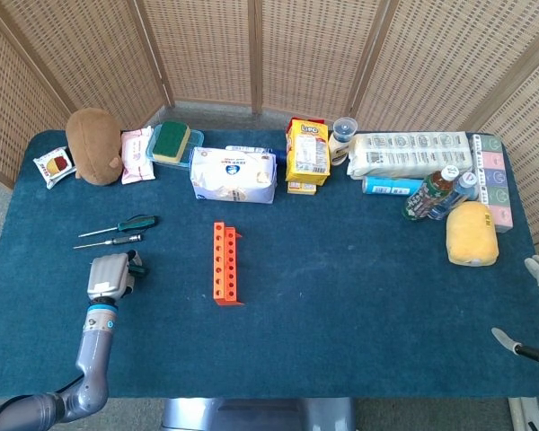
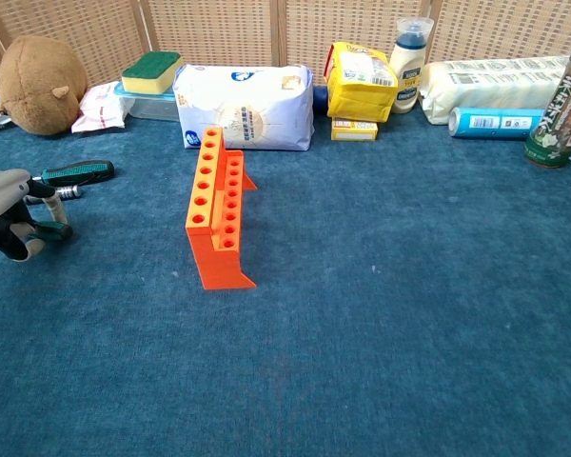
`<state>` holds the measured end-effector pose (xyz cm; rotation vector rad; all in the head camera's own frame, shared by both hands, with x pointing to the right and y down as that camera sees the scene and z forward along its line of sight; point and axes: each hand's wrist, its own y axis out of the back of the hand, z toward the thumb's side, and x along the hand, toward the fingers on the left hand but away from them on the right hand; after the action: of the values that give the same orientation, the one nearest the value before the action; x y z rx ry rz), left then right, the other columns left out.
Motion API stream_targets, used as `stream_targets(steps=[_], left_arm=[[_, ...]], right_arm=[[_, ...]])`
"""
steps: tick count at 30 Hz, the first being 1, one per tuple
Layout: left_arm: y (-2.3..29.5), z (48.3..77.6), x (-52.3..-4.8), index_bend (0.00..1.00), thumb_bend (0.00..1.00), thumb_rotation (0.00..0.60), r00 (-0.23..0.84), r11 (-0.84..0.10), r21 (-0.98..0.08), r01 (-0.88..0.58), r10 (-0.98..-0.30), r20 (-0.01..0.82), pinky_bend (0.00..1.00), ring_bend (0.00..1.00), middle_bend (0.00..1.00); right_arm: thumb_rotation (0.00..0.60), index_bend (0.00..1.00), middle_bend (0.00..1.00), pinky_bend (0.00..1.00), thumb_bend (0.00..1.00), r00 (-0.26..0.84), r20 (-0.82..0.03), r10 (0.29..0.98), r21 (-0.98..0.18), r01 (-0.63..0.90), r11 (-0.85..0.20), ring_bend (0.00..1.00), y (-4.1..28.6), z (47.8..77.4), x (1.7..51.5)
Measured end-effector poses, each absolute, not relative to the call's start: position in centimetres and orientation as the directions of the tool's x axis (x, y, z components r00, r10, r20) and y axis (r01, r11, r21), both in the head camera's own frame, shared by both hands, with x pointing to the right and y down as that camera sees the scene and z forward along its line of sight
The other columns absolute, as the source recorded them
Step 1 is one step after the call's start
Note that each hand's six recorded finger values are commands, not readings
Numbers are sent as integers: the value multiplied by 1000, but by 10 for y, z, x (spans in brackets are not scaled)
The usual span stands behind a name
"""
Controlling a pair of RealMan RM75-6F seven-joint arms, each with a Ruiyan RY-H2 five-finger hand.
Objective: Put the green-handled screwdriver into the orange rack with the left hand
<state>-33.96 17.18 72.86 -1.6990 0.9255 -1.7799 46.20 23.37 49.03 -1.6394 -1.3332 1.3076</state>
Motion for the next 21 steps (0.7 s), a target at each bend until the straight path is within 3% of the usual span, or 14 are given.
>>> stream_targets(steps=[9, 21], left_arm=[[166, 701, -341, 499, 446, 600, -60, -609, -779, -149, -781, 621, 1000, 1000, 1000], [160, 618, -337, 499, 445, 600, 107, -511, -750, -420, -849, 518, 1000, 1000, 1000]], right_arm=[[600, 56, 62, 0, 152, -12, -297, 955, -909, 310, -279, 43, 234, 491, 462], [600, 55, 63, 0, 152, 0, -311, 950, -915, 270, -300, 43, 235, 499, 454]])
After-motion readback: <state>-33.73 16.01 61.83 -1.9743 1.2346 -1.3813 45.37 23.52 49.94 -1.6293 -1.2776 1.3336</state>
